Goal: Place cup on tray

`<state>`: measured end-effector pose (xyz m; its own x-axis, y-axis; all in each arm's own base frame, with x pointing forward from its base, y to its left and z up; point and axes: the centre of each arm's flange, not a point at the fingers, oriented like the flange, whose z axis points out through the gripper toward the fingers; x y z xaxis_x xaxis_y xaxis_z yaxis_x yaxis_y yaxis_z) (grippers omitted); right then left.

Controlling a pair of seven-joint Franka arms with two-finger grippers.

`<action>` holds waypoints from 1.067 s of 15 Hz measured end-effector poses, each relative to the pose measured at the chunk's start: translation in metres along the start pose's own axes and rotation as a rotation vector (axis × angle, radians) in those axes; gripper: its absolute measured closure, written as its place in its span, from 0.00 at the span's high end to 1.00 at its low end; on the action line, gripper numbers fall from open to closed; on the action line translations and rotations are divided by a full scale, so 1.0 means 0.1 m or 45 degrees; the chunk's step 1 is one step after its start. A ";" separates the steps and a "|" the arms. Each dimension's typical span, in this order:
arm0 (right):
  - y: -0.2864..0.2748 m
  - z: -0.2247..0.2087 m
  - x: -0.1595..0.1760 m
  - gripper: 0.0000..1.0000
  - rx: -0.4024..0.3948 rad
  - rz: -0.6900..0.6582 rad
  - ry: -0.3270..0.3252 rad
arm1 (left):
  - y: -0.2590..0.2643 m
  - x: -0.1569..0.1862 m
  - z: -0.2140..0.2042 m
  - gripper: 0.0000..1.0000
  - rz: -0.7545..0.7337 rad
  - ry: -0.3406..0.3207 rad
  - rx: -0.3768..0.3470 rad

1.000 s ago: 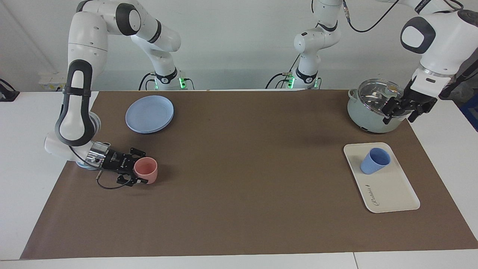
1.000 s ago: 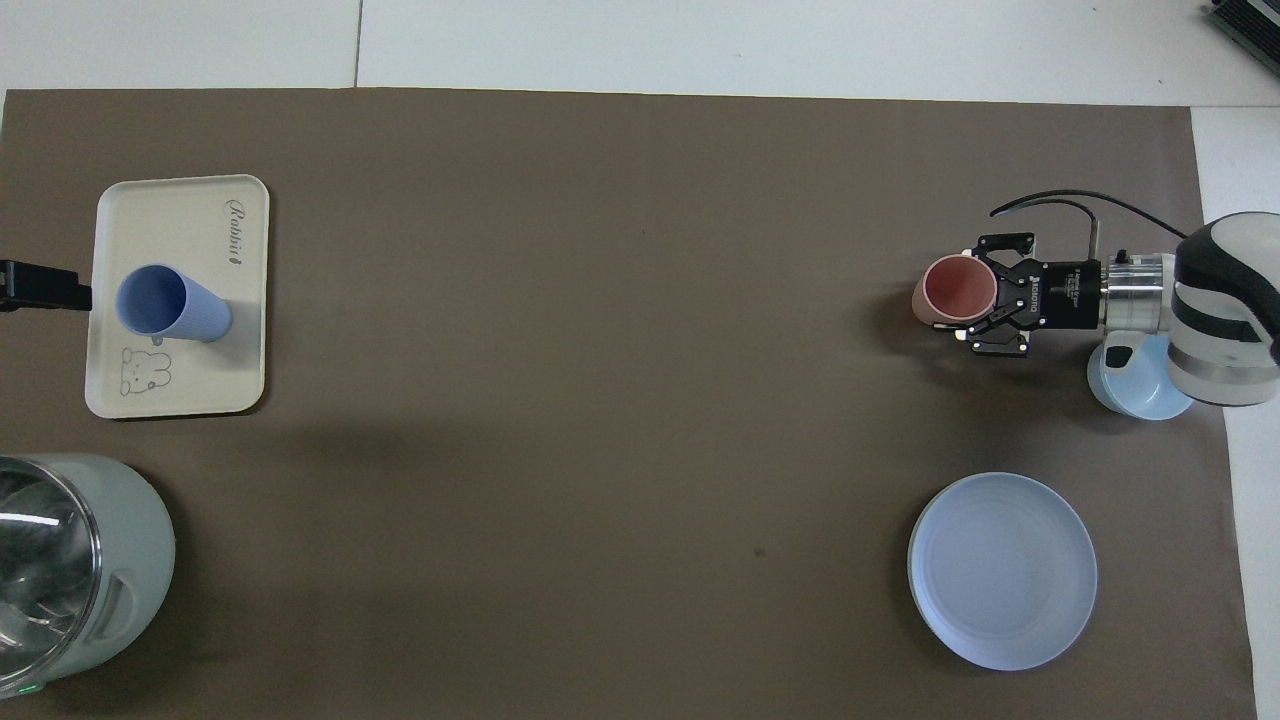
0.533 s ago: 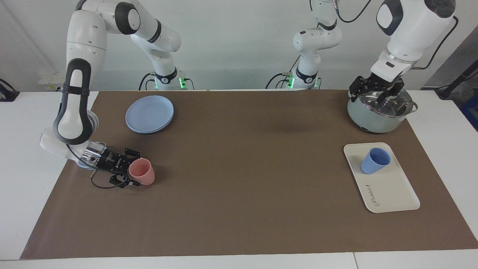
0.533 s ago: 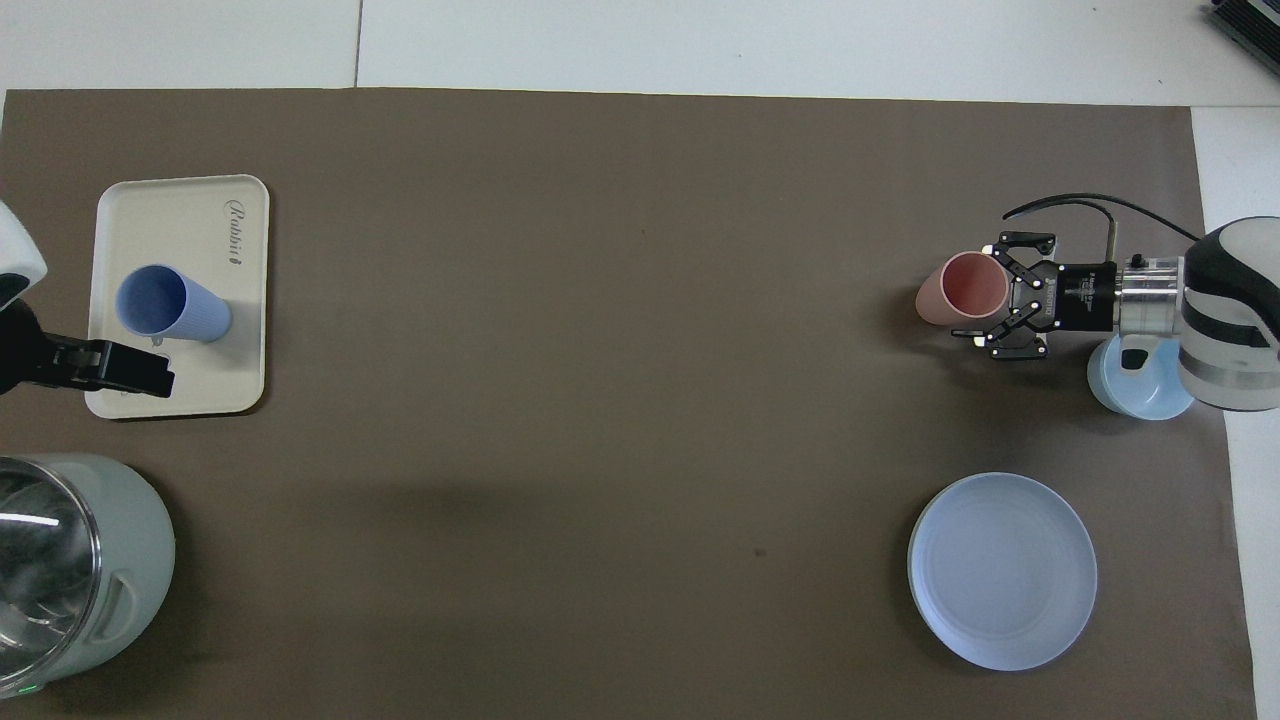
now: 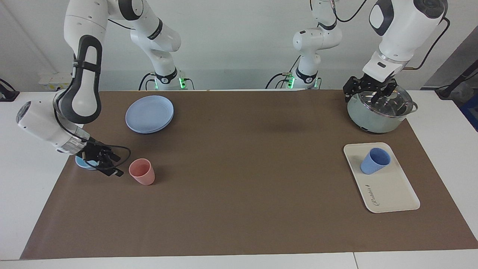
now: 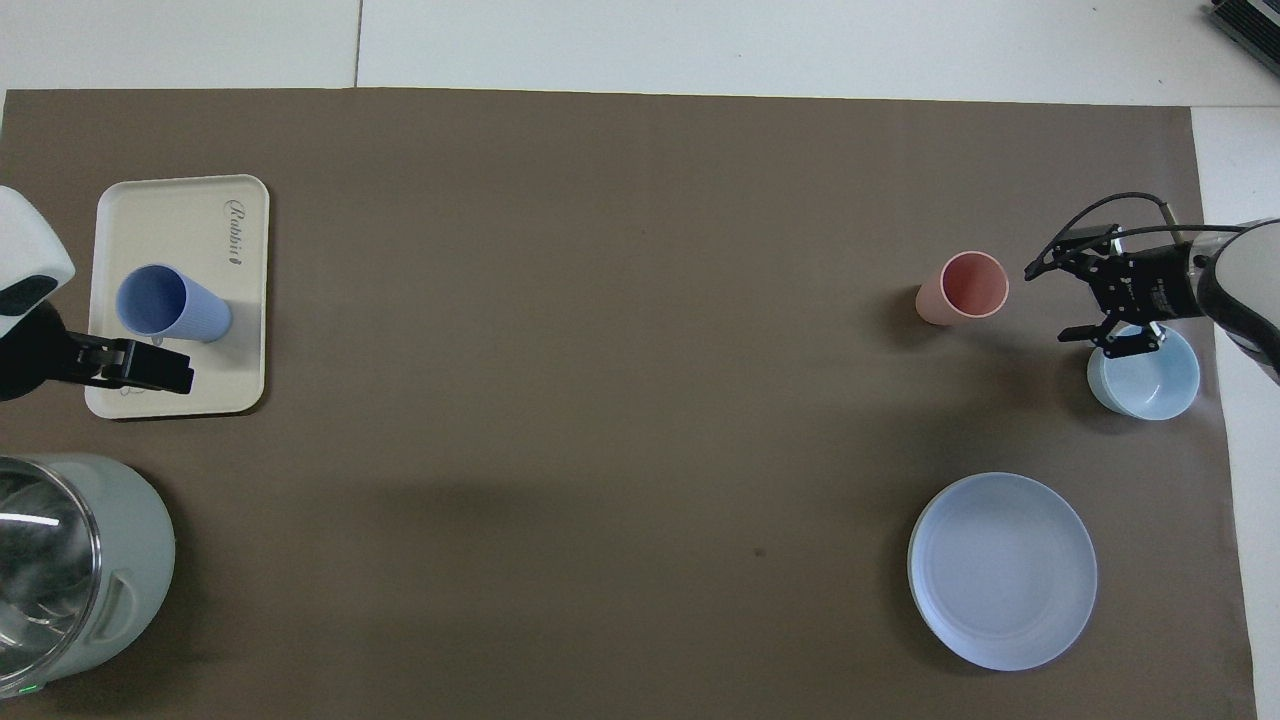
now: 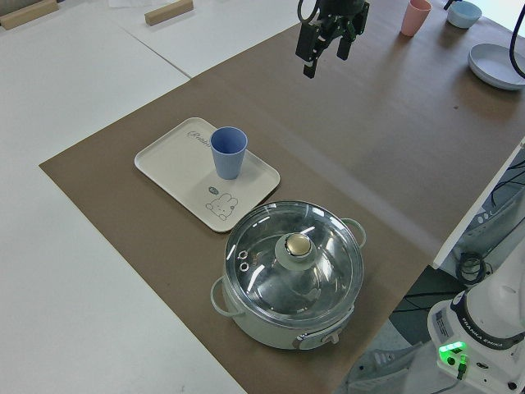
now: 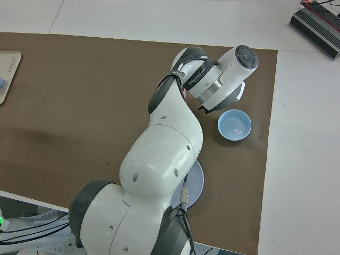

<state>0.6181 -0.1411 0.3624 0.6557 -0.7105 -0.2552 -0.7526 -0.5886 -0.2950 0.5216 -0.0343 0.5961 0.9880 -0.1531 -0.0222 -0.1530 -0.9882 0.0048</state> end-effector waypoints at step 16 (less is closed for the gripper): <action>-1.35 -0.72 -2.16 0.99 -0.457 -0.963 0.184 | -0.13 0.04 -0.09 1.00 -0.019 -0.021 -0.022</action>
<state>0.5739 0.0639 0.5233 0.9944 -0.1040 0.0203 -0.1035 -0.9944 -0.0224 0.5278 -0.0223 0.6053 0.9896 -0.1388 -0.0385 -0.1380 -0.9902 0.0216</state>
